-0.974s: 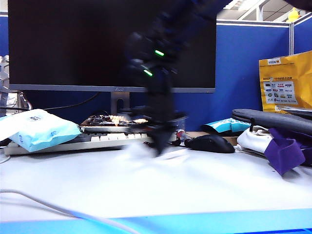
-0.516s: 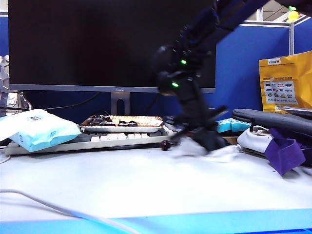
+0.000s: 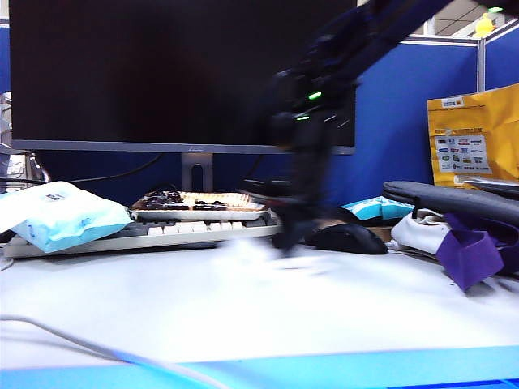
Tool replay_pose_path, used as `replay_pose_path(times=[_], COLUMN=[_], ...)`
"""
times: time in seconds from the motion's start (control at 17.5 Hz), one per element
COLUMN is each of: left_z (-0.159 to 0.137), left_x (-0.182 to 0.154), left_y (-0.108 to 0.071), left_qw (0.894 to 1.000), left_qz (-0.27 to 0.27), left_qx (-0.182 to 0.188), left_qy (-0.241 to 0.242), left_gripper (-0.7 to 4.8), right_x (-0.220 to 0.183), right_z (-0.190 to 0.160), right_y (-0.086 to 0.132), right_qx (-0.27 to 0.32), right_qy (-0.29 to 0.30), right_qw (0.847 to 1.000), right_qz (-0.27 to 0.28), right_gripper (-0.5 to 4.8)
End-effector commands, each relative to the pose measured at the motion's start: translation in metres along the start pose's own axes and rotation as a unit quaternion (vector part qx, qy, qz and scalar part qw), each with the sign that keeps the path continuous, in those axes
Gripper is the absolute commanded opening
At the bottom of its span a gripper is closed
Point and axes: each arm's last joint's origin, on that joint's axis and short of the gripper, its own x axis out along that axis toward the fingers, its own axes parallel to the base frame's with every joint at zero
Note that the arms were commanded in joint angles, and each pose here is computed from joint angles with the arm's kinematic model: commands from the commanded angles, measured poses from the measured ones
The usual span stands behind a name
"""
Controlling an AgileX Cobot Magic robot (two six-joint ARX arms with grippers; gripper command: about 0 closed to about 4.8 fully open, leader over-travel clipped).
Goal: Use the wet wipes on the table to wipe the cherry juice off the table, then put the wipes back on the table.
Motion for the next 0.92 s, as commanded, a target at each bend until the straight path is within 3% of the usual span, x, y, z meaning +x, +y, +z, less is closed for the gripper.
replay_pose_path(times=[0.06, 0.23, 0.29, 0.46, 0.69, 0.74, 0.8, 0.92], left_z=[-0.001, -0.001, -0.001, -0.001, -0.001, -0.001, -0.001, -0.001], left_x=[0.0, 0.0, 0.0, 0.0, 0.0, 0.0, 0.0, 0.0], left_y=[0.0, 0.0, 0.0, 0.0, 0.0, 0.0, 0.0, 0.0], left_qw=[1.0, 1.0, 1.0, 1.0, 1.0, 1.0, 1.0, 1.0], left_qz=[-0.001, -0.001, -0.001, -0.001, -0.001, -0.001, -0.001, -0.001], left_qx=[0.0, 0.0, 0.0, 0.0, 0.0, 0.0, 0.0, 0.0], left_qy=[0.004, 0.004, 0.004, 0.004, 0.004, 0.004, 0.004, 0.004], left_gripper=[-0.03, -0.04, -0.04, -0.03, -0.04, -0.03, -0.03, -0.04], right_x=[0.021, 0.018, 0.016, 0.014, 0.013, 0.011, 0.01, 0.009], right_z=[0.002, 0.016, 0.02, 0.023, 0.027, 0.029, 0.03, 0.034], right_y=[0.002, -0.007, -0.008, -0.007, 0.004, 0.005, 0.005, 0.0], right_qx=[-0.022, -0.04, -0.055, -0.074, -0.147, -0.152, -0.161, -0.149], right_qy=[-0.001, -0.061, -0.079, -0.091, -0.117, -0.125, -0.13, -0.135], right_qw=[0.999, 0.979, 0.974, 0.973, 0.98, 0.979, 0.977, 0.969], right_qz=[-0.047, -0.191, -0.206, -0.2, -0.059, -0.045, -0.051, -0.144], right_gripper=[-0.01, -0.01, -0.01, -0.01, -0.01, -0.01, -0.01, -0.01])
